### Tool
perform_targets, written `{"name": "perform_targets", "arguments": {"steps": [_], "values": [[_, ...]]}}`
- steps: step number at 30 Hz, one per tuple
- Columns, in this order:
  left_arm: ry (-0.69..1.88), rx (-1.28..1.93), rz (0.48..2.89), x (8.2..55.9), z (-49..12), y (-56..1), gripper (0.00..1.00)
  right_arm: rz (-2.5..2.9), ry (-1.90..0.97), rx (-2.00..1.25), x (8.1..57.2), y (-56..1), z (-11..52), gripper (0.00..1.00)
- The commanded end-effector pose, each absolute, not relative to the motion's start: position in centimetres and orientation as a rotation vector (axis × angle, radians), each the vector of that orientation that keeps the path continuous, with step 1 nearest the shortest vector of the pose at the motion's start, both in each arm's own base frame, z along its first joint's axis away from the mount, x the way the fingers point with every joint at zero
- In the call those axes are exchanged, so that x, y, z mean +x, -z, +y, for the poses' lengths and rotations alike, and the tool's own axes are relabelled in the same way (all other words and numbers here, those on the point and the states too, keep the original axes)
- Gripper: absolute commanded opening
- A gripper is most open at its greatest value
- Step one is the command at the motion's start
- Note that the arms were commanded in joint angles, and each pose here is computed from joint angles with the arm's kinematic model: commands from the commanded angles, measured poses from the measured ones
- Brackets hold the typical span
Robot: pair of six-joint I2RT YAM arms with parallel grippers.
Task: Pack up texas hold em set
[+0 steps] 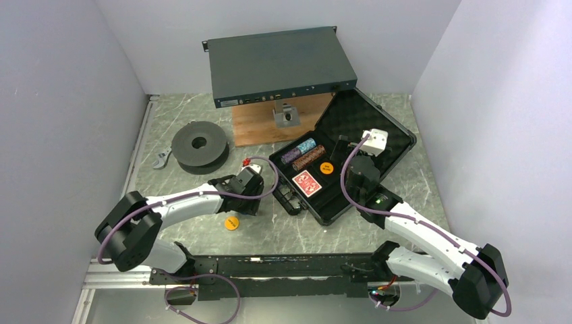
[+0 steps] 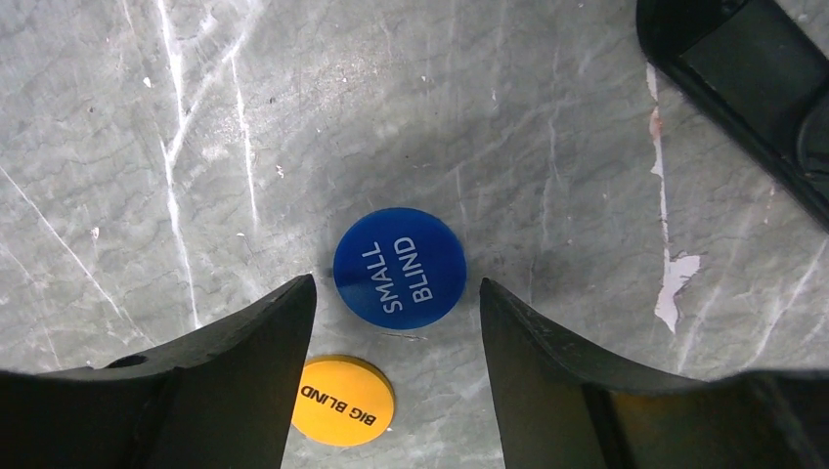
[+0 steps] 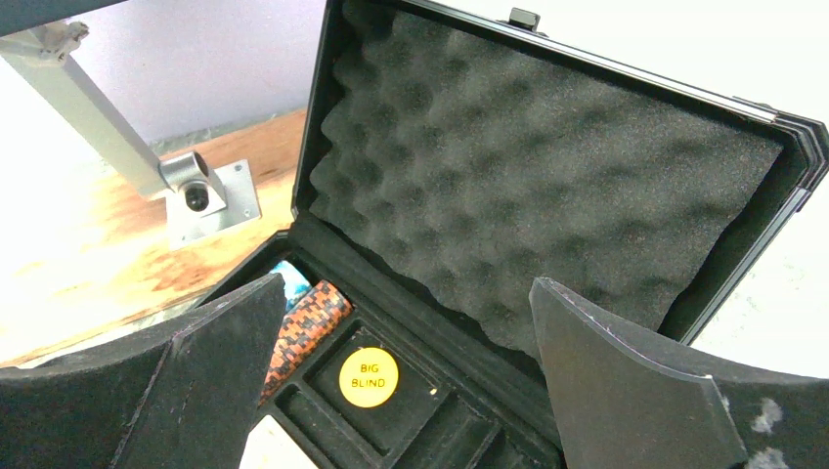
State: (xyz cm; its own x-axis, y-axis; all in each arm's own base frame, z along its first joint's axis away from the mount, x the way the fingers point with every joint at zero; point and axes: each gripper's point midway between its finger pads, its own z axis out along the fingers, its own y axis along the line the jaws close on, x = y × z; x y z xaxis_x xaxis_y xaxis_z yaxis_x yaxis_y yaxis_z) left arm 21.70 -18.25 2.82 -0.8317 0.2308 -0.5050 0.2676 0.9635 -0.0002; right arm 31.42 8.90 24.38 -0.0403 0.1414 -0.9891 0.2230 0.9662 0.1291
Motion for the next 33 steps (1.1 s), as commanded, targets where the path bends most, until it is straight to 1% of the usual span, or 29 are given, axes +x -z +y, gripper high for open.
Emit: {"name": "perform_targets", "arguments": {"steps": [1, 5, 10, 18, 24, 33], "values": [[0.090, 0.328, 2.575, 22.0, -18.6, -2.6, 0.68, 1.578, 0.030, 0.319, 31.6, -26.2, 8.9, 1.00], [0.099, 0.336, 2.572, 22.0, -18.9, -2.2, 0.67, 1.580, 0.032, 0.317, 31.6, -26.1, 9.0, 1.00], [0.069, 0.326, 2.590, 22.0, -18.8, -1.4, 0.63, 1.579, 0.031, 0.318, 31.6, -26.2, 9.0, 1.00], [0.012, 0.303, 2.608, 21.7, -18.0, -0.6, 0.60, 1.578, 0.029, 0.319, 31.6, -26.2, 8.9, 1.00], [-0.031, 0.272, 2.629, 21.5, -17.5, 0.0, 0.60, 1.576, 0.028, 0.320, 31.5, -26.3, 8.9, 1.00], [-0.051, 0.227, 2.654, 20.9, -16.8, 0.6, 0.47, 1.575, 0.029, 0.321, 31.5, -26.3, 8.9, 1.00]]}}
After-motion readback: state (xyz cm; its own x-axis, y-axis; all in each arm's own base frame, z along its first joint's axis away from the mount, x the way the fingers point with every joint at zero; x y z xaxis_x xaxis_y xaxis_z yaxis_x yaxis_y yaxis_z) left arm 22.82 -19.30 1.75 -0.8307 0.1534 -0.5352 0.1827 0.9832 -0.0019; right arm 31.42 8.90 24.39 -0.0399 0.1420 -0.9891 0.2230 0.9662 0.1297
